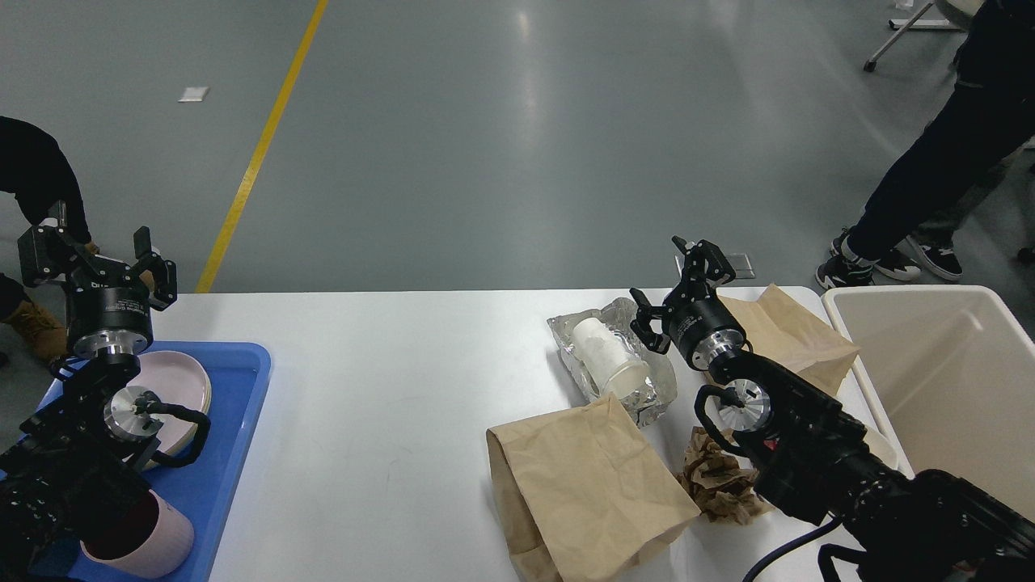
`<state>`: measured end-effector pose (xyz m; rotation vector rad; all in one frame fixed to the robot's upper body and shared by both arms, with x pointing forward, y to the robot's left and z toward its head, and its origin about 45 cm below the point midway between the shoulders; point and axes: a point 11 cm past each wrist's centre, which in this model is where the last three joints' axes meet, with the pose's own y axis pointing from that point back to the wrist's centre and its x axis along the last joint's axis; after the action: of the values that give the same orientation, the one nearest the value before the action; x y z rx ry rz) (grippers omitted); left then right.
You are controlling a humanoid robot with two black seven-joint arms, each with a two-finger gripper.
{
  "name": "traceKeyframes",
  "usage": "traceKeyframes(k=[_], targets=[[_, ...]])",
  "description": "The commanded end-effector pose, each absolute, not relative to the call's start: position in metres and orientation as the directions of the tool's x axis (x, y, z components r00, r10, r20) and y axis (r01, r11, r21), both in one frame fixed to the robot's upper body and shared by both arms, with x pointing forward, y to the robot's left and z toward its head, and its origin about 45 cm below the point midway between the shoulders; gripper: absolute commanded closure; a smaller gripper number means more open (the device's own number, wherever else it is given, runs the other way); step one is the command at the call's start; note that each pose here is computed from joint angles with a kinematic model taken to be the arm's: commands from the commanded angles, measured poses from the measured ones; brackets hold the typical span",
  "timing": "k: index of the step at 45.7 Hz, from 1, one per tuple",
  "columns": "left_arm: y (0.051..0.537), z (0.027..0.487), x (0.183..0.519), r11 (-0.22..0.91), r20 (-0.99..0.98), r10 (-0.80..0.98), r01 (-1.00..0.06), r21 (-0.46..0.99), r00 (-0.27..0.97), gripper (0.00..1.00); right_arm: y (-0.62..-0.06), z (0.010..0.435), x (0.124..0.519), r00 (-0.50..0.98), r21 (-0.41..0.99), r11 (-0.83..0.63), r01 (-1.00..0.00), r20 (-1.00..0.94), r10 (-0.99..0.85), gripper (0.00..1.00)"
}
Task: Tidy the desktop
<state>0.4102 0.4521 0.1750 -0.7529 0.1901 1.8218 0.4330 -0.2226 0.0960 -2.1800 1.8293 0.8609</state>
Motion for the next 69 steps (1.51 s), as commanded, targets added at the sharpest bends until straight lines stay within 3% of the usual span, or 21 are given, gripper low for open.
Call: traceKeyframes(k=[1,13,29,39,69], targets=[[0.451,0.175,0.410,-0.386,-0.580,0.791,-0.894,-0.227,-0.194,0.04,-0.223,0.096,0.433,0.082,0.231,-0.234,-0.944,-0.525,-0.847,0.00],[0.449,0.173,0.411,-0.369,-0.593,0.785,-0.904,-0.217,-0.178,0.04,-0.223,0.096,0.433,0.082,0.231,-0.234,-0.944,-0.525,-0.847,0.00],[0.437,0.170,0.414,-0.230,-0.676,0.736,-0.954,-0.191,-0.042,0.04,-0.223,0.096,0.433,0.082,0.231,-0.234,-0.944,-0.525,-0.847,0.00],[0.440,0.163,0.416,-0.219,-0.738,0.671,-0.970,-0.103,-0.074,0.04,-0.223,0.096,0.433,0.082,0.231,-0.234,-0.944,-0.525,-0.847,0.00],[0.445,0.144,0.400,-0.237,-0.739,0.664,-0.969,-0.069,-0.110,0.04,-0.223,0.096,0.433,0.082,0.231,-0.234,-0.944,-0.525,-0.847,0.00]])
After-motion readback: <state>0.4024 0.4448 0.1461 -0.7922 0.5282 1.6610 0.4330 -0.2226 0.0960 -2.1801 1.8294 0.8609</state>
